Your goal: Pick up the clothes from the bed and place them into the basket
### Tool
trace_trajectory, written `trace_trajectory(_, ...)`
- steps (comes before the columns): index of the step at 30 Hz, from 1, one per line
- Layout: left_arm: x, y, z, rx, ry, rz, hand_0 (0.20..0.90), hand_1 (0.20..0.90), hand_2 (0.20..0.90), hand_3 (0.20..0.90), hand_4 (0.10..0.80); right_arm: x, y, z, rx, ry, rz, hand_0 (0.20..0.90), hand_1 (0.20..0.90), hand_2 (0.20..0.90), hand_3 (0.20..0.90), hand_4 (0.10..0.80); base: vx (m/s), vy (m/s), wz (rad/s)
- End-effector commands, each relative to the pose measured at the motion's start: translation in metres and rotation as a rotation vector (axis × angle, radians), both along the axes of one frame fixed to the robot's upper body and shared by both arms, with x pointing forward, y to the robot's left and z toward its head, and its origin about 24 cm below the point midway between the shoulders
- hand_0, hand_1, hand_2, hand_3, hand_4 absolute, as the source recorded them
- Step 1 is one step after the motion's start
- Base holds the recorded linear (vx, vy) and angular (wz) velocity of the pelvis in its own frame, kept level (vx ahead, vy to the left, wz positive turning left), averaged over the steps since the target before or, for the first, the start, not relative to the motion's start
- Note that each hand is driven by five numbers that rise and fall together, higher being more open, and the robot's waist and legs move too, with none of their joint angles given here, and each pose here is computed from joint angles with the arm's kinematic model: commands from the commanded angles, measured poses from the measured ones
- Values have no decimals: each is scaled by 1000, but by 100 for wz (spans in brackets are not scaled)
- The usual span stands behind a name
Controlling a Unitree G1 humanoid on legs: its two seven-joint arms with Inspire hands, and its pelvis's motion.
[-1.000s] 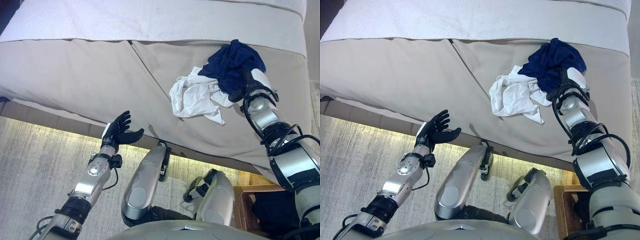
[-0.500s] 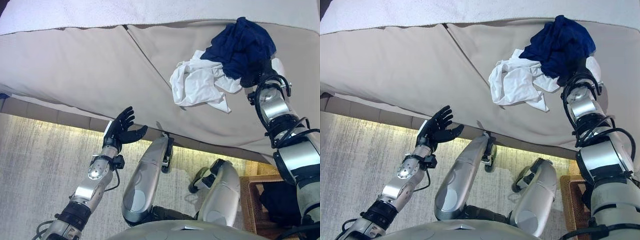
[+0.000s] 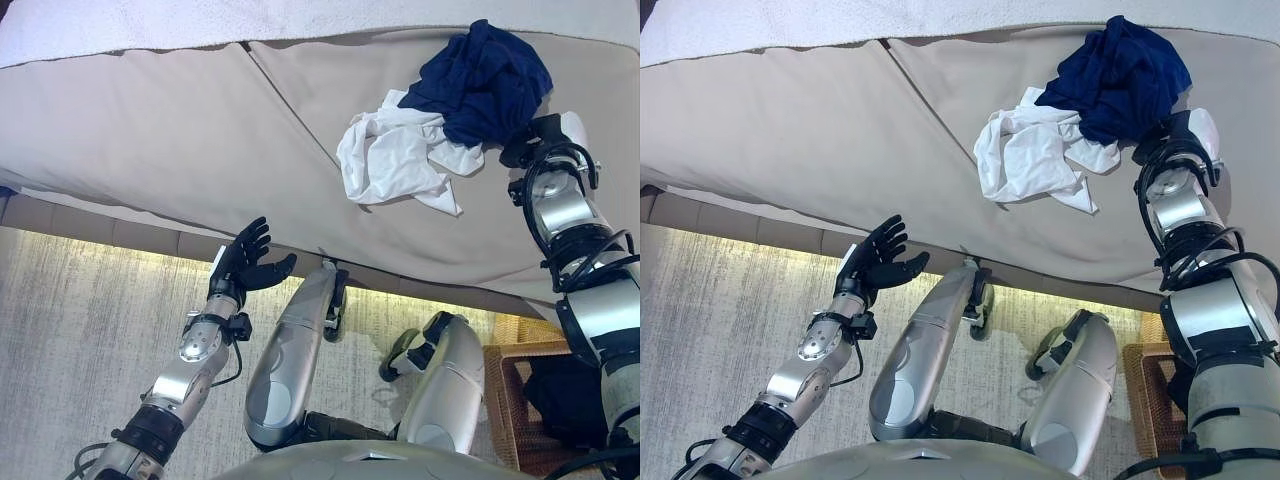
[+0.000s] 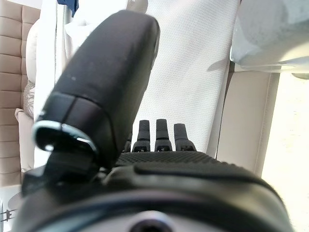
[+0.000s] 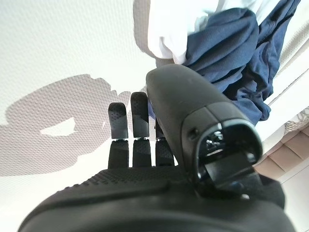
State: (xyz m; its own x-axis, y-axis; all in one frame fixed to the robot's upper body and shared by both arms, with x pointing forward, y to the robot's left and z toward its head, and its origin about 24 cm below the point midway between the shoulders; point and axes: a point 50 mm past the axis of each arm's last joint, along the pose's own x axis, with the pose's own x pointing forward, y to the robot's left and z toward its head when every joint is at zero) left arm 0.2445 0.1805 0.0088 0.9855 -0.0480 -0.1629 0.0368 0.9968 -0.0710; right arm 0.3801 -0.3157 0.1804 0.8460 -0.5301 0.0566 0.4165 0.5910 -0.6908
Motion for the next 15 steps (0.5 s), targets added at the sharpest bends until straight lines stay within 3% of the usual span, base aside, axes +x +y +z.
trace_trajectory(1, -1, 3, 38, -45, -215, -4, 900, 900, 900, 900, 800, -4, -11, 86, -91, -297, -26, 300, 300, 300, 200, 100, 3, -19, -4)
trace_trajectory(7, 1, 3, 37, -31, -213, -6, 900, 900, 900, 900, 800, -5, -11, 84, -77, -303, -6, 300, 300, 300, 200, 100, -2, -29, -2)
trace_trajectory(8, 2, 4, 37, -27, -207, 2, 900, 900, 900, 900, 800, -5, -10, 82, -65, -290, 13, 427, 427, 427, 348, 248, -1, -50, -4)
trace_trajectory(9, 3, 5, 36, -26, -199, 9, 900, 900, 900, 900, 800, -4, -9, 80, -57, -278, 31, 900, 900, 900, 900, 800, 2, -61, -5)
trace_trajectory(15, 3, 11, 25, -41, -132, 49, 900, 900, 900, 900, 800, -1, 4, 62, -45, -251, 111, 900, 900, 900, 900, 800, 25, -32, -5)
